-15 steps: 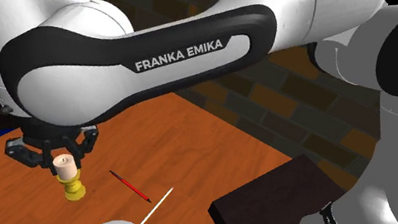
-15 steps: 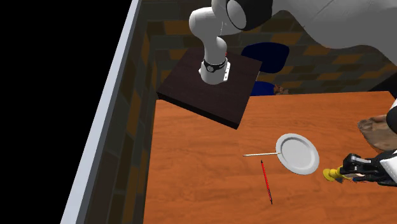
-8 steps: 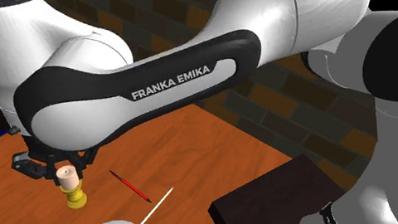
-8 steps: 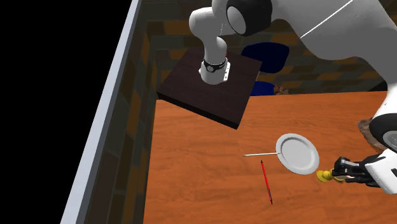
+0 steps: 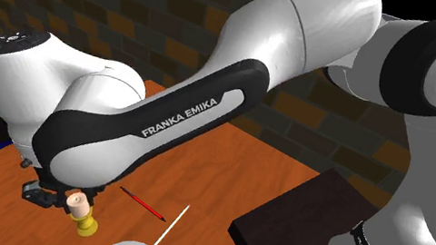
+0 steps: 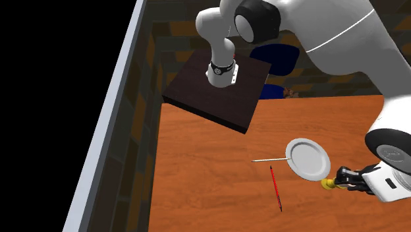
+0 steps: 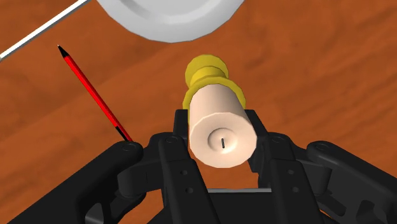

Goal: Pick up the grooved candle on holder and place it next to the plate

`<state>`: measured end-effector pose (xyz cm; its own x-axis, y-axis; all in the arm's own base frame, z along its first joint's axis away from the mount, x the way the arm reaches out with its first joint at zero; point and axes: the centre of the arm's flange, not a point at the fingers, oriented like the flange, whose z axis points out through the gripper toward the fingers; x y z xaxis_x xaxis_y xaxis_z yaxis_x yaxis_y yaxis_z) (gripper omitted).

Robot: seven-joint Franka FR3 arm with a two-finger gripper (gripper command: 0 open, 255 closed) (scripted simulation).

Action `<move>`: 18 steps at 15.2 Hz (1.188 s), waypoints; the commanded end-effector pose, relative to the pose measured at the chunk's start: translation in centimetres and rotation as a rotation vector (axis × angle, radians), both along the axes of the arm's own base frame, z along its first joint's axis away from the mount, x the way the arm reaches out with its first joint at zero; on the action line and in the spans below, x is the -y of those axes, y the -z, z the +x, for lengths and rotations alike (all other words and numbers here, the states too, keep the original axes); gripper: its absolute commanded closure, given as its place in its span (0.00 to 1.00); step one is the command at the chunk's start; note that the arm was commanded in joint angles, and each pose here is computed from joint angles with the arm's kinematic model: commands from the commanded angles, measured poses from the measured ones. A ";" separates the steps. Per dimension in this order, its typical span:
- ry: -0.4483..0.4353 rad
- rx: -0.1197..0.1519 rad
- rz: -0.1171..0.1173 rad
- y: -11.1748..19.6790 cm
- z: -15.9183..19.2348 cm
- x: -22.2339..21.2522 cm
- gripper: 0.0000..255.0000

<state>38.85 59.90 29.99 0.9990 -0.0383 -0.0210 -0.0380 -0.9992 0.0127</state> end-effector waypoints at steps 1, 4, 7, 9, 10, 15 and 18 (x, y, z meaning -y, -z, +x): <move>0.000 0.000 0.000 1.1 -0.1 0.1 1.00; 0.000 0.000 0.000 2.7 -0.1 0.1 1.00; 0.000 0.000 0.000 4.3 -0.1 0.1 1.00; 0.000 0.000 0.000 5.3 -0.1 0.1 1.00; 0.000 0.000 0.000 5.9 -0.1 0.1 1.00; 0.000 0.000 0.000 8.5 -0.1 0.1 1.00; 0.000 0.000 0.000 9.6 -0.1 0.1 1.00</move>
